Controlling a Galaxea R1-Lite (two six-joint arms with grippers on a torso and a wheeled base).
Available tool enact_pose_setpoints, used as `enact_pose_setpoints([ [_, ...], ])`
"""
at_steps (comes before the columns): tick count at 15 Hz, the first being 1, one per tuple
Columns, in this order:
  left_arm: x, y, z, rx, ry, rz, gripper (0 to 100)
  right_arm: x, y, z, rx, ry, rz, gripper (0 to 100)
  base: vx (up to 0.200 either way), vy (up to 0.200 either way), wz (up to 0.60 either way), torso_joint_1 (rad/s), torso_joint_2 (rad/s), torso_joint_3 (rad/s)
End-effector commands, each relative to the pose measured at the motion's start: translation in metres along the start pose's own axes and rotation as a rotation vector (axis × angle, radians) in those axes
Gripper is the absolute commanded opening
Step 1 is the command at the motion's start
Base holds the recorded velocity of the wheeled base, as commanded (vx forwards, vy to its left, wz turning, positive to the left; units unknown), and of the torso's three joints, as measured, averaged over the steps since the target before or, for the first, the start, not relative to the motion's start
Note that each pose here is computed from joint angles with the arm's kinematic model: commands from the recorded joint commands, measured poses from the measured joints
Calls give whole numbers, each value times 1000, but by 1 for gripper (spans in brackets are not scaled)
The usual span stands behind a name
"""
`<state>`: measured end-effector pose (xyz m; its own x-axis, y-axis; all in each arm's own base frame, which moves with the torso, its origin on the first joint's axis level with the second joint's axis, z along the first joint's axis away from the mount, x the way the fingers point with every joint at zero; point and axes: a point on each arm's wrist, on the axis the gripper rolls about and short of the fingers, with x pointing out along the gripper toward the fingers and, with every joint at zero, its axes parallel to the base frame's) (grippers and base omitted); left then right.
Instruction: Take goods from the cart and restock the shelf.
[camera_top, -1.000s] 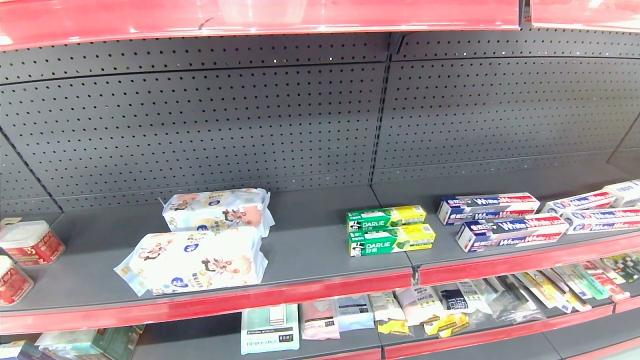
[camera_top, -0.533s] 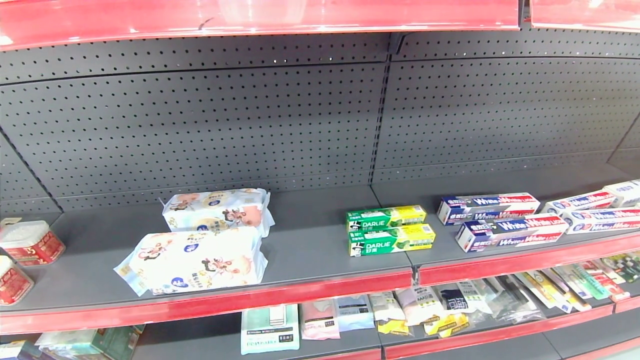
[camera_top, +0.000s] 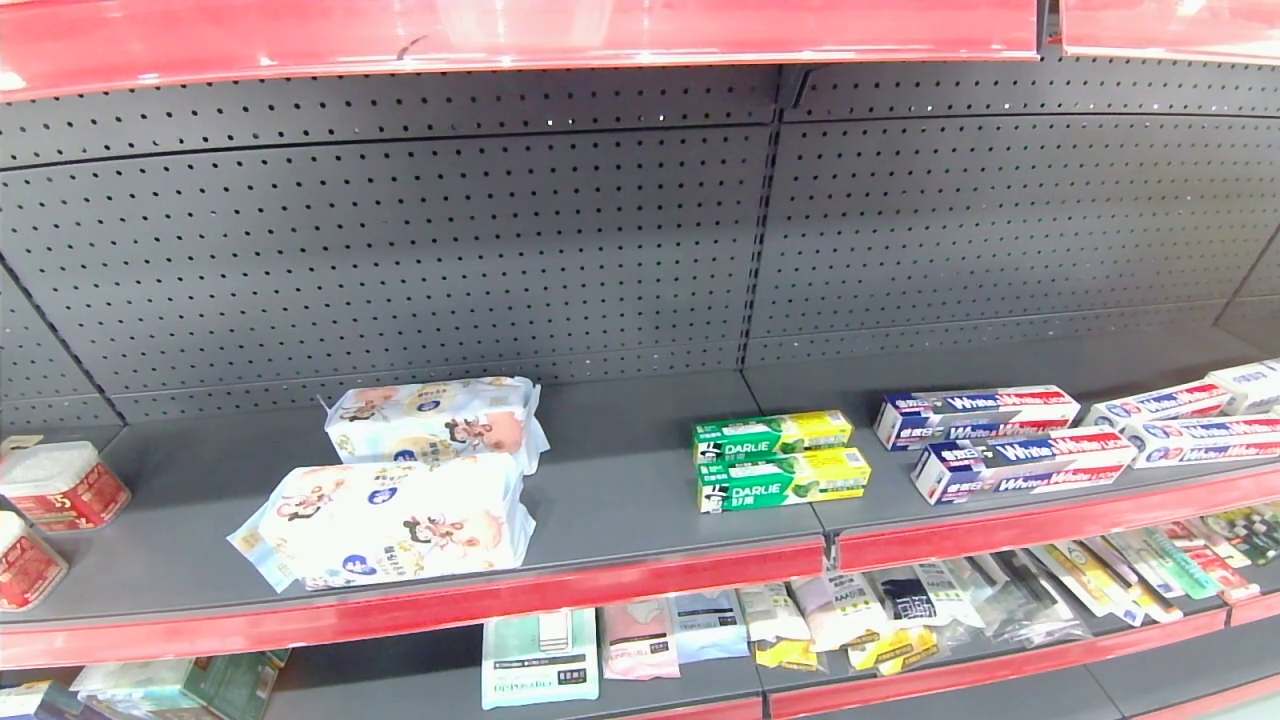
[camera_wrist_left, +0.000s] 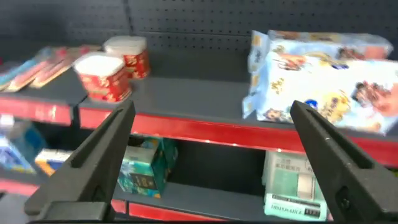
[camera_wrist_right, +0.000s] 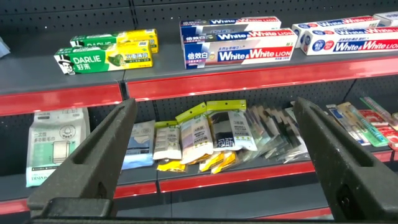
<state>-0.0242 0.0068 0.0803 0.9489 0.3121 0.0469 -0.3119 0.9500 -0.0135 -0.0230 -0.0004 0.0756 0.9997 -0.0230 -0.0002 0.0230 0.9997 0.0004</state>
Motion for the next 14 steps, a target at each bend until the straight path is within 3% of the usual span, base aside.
enact_pose_setpoints([
  [1, 0, -3, 2, 163, -19, -139, 100, 0, 0, 0, -2, 1, 2, 100, 0, 0, 0, 0, 0, 0],
  [2, -1, -5, 2, 211, -30, -211, 100, 0, 0, 0, -2, 1, 2, 100, 0, 0, 0, 0, 0, 0],
  [3, -1, -6, 2, 147, -28, -286, 100, 0, 0, 0, 0, 1, 0, 100, 0, 0, 0, 0, 0, 0],
  [4, -1, -6, 2, 103, -16, -250, 100, 0, 0, 0, 0, 3, 2, 100, 0, 0, 0, 0, 0, 0],
  [5, 0, -1, 0, -9, 11, -54, 100, 0, 0, 0, -2, 1, 2, 100, 0, 0, 0, 0, 0, 0],
  [7, 0, 3, 0, -2, 3, 132, 100, 0, 0, 0, -2, 1, 2, 100, 0, 0, 0, 0, 0, 0],
  [8, 0, 3, 0, -2, 3, 132, 100, 0, 0, 0, -2, 1, 2, 100, 0, 0, 0, 0, 0, 0],
  [9, 0, 5, 0, -6, 1, 244, 100, 0, 0, 0, -2, 1, 2, 100, 0, 0, 0, 0, 0, 0],
  [11, 1, 3, 0, 17, 7, 132, 100, 0, 0, 0, -2, 1, 2, 100, 0, 0, 0, 0, 0, 0],
  [13, -1, -6, 3, 182, -55, -260, 100, 0, 0, 0, -4, 1, 2, 100, 0, 0, 0, 0, 0, 0],
  [14, -1, -7, 3, 217, -70, -332, 100, 0, 0, 0, -4, 1, 2, 100, 0, 0, 0, 0, 0, 0],
])
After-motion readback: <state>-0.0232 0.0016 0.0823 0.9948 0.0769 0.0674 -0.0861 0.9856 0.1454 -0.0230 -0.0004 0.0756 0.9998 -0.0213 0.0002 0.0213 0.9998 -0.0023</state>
